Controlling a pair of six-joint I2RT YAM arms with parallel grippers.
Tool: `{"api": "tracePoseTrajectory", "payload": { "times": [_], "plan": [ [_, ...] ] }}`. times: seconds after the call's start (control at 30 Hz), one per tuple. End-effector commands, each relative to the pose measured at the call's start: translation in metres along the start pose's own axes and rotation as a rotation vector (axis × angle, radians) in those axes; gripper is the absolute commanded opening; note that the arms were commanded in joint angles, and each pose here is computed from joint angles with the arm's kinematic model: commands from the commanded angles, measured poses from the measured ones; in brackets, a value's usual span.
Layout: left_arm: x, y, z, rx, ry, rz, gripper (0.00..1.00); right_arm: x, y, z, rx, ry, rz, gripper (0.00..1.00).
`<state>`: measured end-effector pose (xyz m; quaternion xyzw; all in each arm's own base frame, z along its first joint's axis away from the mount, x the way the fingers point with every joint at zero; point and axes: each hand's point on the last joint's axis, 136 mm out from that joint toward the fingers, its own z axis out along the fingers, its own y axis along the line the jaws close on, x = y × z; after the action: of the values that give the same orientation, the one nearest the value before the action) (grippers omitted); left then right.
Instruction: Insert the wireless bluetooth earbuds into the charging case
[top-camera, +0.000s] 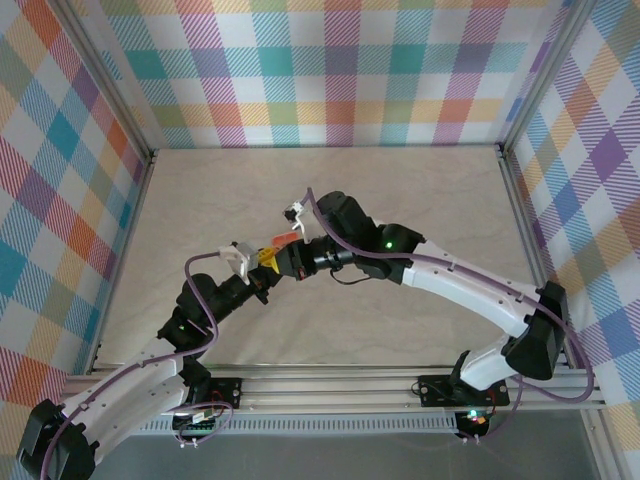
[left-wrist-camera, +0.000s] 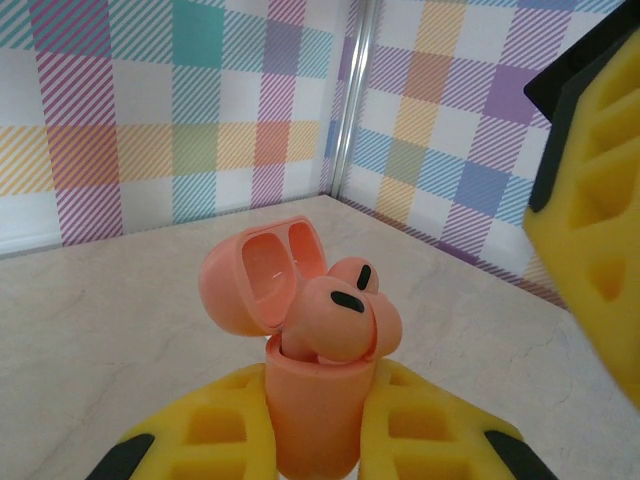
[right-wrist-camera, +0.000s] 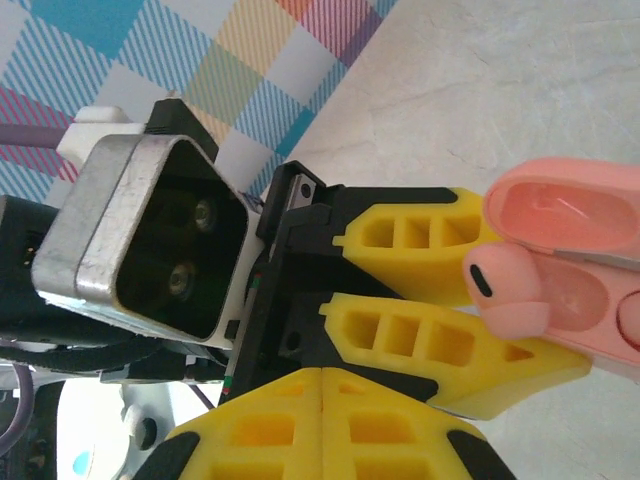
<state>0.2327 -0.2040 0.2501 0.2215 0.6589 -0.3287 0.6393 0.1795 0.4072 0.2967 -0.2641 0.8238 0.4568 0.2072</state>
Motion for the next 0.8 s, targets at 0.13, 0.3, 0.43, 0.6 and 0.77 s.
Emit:
{"api": "tracePoseTrajectory", "payload": {
  "times": [0.13,0.3,0.43,0.6,0.77],
  "plan": [
    [-0.019,-0.008,-0.001,0.027,-0.048,0.013,0.00,-0.012,-0.003,-0.003,0.053,-0.010,-0.047,0.07],
    [-0.019,-0.008,-0.002,0.025,-0.049,0.013,0.00,-0.012,-0.008,0.000,0.061,-0.002,-0.042,0.07],
    [-0.021,-0.008,-0.002,0.027,-0.052,0.013,0.00,-0.012,-0.012,0.003,0.068,0.011,-0.042,0.07],
    [-0.022,-0.009,-0.002,0.029,-0.055,0.014,0.00,-0.012,-0.019,0.004,0.090,0.010,-0.037,0.07],
    [-0.021,-0.009,-0.003,0.032,-0.055,0.012,0.00,-0.015,-0.030,0.000,0.127,-0.001,-0.020,0.07]
  ]
}}
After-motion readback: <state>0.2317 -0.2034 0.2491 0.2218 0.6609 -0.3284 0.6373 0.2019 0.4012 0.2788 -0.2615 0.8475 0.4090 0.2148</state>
